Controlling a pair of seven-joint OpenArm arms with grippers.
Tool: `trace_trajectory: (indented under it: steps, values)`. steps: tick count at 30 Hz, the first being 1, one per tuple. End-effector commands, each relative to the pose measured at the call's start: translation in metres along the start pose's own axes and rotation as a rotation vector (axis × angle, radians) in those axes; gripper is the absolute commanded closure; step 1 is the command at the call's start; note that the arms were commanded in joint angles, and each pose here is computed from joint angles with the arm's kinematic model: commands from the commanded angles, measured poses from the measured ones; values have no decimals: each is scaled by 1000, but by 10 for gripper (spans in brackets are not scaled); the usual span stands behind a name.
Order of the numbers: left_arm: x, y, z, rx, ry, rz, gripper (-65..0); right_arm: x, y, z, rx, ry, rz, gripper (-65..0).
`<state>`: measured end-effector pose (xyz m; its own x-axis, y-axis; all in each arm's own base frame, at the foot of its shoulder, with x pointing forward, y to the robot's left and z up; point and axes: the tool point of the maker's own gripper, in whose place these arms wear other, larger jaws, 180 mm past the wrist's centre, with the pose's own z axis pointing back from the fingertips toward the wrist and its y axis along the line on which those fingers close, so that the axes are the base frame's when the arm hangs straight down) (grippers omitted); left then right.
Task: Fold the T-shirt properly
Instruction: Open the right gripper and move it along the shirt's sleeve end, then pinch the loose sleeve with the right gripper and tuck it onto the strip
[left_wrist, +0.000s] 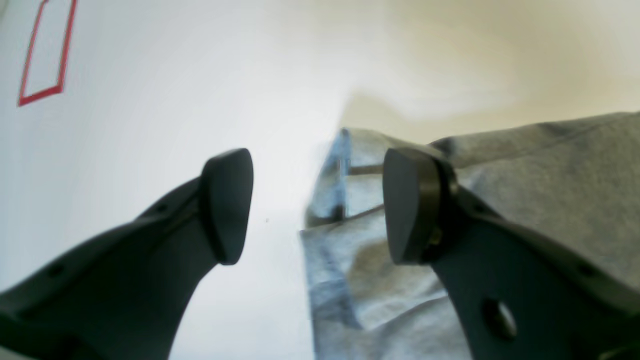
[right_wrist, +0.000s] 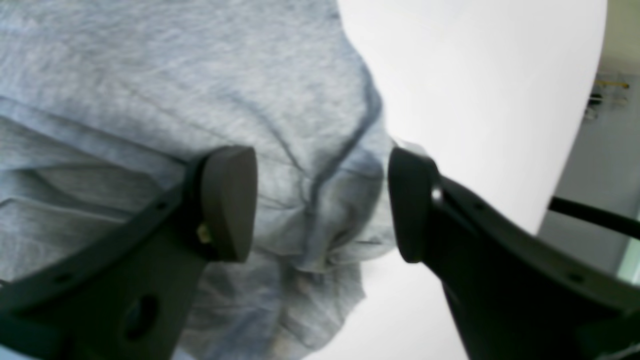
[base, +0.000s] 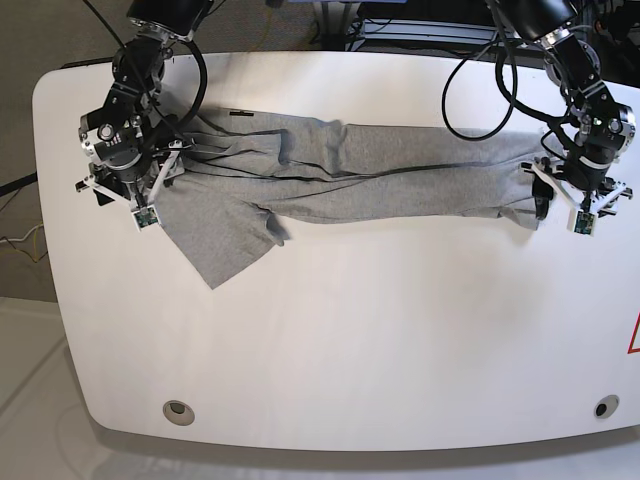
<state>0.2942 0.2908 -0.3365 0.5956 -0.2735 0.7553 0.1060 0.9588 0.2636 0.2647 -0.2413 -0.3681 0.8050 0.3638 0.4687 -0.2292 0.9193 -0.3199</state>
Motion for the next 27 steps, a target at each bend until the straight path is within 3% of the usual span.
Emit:
trace_trajectory:
  steps: [1, 11, 27]
  values:
    - [17, 10, 4, 23, -55, -10, -388, 19, -11, 9, -32, -61, 4, -387]
    - [17, 10, 4, 25, -54, -11, -388, 67, -26, 14, -62, -169, -16, -388]
    - [-3, 14, 13, 28, -2, -47, -389, 112, -4, -39, 107, -207, -98, -388]
